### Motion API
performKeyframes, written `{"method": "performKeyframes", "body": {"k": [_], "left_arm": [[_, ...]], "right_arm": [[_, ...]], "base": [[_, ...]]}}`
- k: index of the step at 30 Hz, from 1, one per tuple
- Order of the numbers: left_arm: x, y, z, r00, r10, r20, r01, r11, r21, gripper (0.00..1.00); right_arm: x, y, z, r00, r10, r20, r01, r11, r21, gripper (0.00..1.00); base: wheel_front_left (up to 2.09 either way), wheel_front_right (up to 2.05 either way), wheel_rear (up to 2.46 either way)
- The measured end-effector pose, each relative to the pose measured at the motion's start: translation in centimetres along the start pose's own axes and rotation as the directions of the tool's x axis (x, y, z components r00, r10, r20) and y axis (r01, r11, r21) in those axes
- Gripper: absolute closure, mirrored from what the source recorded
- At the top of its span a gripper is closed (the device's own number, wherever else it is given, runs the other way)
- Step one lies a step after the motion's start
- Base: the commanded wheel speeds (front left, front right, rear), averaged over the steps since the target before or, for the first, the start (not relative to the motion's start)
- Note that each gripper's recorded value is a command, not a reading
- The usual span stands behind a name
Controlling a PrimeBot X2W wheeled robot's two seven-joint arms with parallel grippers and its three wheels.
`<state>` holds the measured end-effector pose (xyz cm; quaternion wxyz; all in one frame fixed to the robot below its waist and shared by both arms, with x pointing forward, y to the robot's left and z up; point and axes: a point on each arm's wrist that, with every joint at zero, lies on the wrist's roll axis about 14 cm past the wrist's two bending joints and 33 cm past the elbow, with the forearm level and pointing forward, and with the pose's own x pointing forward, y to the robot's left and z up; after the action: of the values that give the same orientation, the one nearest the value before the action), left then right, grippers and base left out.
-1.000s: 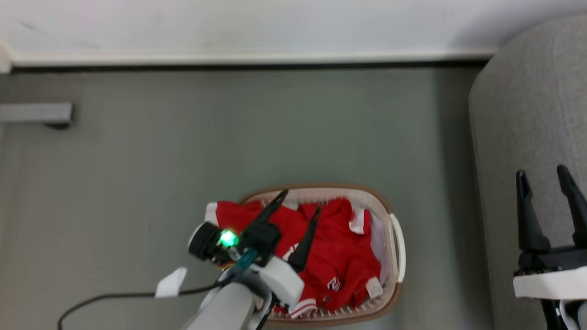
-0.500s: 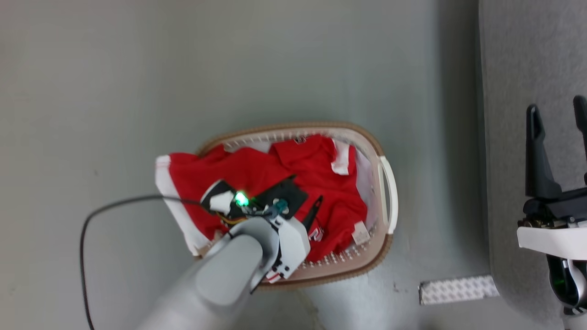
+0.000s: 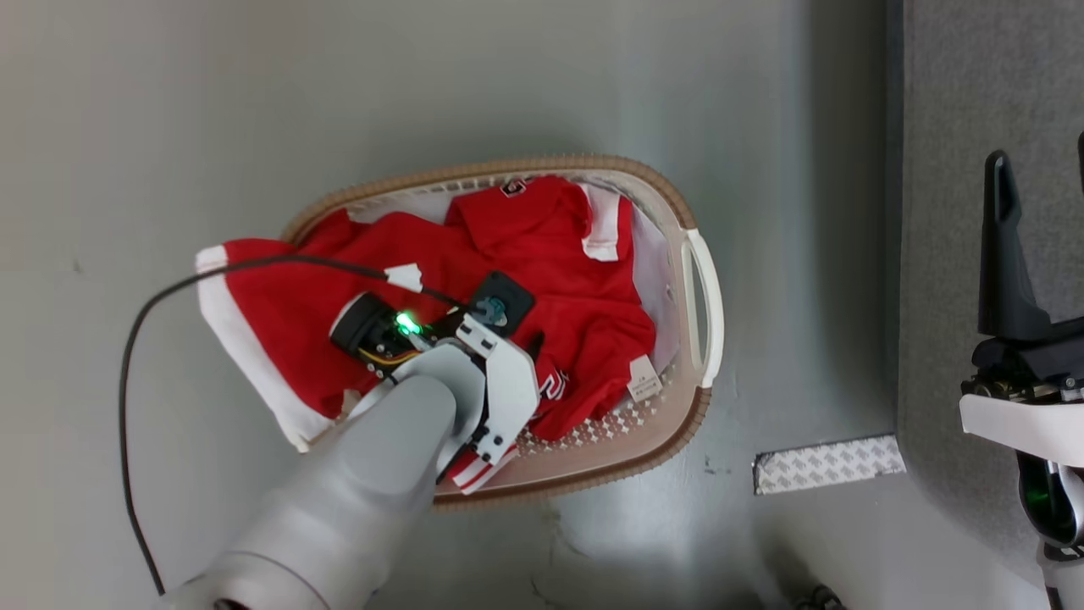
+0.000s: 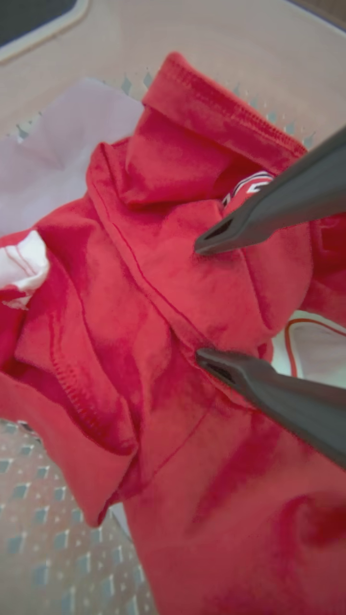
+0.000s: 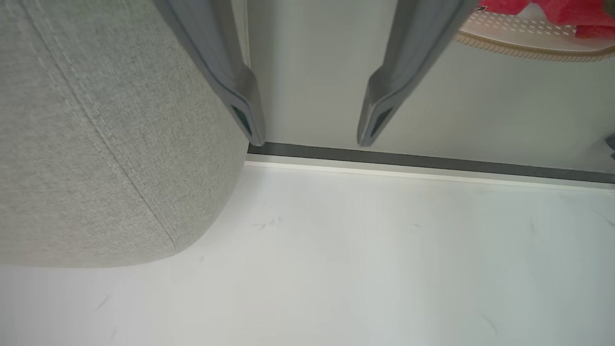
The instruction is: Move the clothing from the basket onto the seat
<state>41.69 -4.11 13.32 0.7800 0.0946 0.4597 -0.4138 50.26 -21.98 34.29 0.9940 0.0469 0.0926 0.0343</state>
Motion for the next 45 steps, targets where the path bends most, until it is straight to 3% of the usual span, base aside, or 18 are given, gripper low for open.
{"method": "performKeyframes", "body": {"k": [9, 10, 11, 12, 17, 25, 36, 45], "left_arm": [[1.9, -0.8, -2.5, 0.996, -0.051, -0.075, 0.052, 0.999, 0.014, 0.0], [2.1, -1.1, -2.6, 0.995, -0.06, -0.078, 0.062, 0.998, 0.021, 0.49], [2.3, -1.3, -2.8, 0.994, -0.069, -0.082, 0.073, 0.996, 0.043, 0.62], [2.4, -1.4, -2.8, 0.994, -0.075, -0.079, 0.08, 0.995, 0.061, 1.0], [2.8, -1.9, -2.3, 0.995, -0.09, -0.049, 0.094, 0.991, 0.093, 1.0], [0.8, -2.2, 2.1, 0.99, -0.096, 0.104, 0.092, 0.995, 0.041, 1.0], [-7.4, -4.8, 6.7, 0.95, -0.046, 0.309, 0.05, 0.999, -0.003, 1.0], [-15.2, -7.1, 11.1, 0.878, 0.04, 0.477, -0.038, 0.999, -0.014, 1.0]], "right_arm": [[0.2, -0.4, -1.7, 0.999, -0.004, -0.032, 0.004, 1.0, -0.005, 0.0], [0.2, -0.5, -1.9, 0.999, -0.006, -0.035, 0.005, 1.0, -0.006, 0.0], [0.2, -0.6, -2.0, 0.999, -0.007, -0.037, 0.007, 1.0, -0.007, 0.0], [0.2, -0.6, -2.0, 0.999, -0.008, -0.038, 0.008, 1.0, -0.008, 0.0], [0.1, -1.0, -2.1, 0.999, -0.01, -0.04, 0.01, 1.0, -0.021, 0.0], [0.0, -1.1, -0.1, 1.0, -0.014, -0.001, 0.014, 1.0, -0.024, 0.0], [-3.2, 1.5, 5.1, 0.997, 0.026, 0.074, -0.028, 0.999, 0.024, 0.0], [-7.4, 4.3, 10.6, 0.981, 0.069, 0.183, -0.08, 0.995, 0.055, 0.0]], "base": [[0.0, 0.0, 0.0], [0.0, 0.0, 0.0], [0.0, 0.0, 0.0], [0.0, 0.0, 0.0], [0.0, 0.0, 0.0], [0.0, 0.0, 0.0], [0.0, 0.0, 0.0], [0.0, 0.0, 0.0]]}}
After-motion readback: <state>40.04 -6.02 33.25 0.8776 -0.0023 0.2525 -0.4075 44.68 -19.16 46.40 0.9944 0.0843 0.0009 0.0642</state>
